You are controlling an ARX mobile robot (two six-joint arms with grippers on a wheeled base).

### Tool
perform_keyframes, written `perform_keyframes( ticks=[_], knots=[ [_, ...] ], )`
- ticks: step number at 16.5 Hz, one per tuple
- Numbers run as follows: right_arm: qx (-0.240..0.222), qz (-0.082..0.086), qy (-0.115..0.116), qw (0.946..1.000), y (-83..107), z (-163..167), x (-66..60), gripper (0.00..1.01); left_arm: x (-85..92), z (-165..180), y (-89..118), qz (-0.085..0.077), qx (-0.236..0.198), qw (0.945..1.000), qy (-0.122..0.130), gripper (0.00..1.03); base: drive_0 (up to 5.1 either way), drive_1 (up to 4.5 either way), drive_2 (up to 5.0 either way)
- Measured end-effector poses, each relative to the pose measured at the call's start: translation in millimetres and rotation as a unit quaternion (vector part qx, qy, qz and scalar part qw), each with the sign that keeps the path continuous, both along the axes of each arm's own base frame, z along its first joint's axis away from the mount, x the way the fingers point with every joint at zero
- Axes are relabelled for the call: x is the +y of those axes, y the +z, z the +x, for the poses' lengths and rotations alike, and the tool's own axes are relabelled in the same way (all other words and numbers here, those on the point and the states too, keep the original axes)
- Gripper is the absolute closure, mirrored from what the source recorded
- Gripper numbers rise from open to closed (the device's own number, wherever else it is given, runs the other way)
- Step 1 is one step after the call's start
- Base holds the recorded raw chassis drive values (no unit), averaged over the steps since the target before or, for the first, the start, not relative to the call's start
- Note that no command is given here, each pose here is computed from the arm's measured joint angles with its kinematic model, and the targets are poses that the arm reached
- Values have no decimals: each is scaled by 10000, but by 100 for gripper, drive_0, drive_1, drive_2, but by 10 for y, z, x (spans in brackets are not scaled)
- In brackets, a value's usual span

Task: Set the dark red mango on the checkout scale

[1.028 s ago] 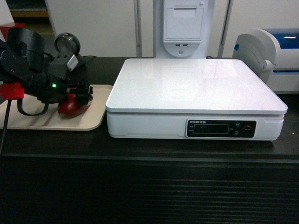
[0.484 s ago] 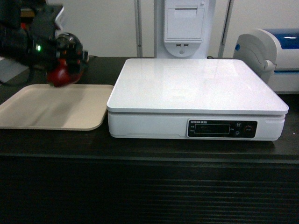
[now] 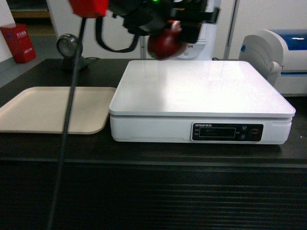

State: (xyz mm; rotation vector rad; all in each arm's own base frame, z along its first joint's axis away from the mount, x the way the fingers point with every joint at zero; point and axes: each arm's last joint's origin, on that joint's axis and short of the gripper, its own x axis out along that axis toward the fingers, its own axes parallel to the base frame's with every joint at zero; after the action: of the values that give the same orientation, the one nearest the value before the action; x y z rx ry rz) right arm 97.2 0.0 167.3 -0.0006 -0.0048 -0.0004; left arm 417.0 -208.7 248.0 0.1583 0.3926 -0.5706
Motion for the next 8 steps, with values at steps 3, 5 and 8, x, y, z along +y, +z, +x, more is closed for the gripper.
perform_keyframes(
  ticks=[3,5,8],
  knots=[
    [2,0,0,10000,0,0,0,3,-434,76,-188,135,251,9996,44,43,0,0,0],
    [2,0,0,10000,0,0,0,3,-532,214,-426,225,632,9972,345,43,0,0,0],
    [0,0,0,10000,0,0,0,3,-637,415,-539,154,953,9917,847,43,0,0,0]
  ],
)
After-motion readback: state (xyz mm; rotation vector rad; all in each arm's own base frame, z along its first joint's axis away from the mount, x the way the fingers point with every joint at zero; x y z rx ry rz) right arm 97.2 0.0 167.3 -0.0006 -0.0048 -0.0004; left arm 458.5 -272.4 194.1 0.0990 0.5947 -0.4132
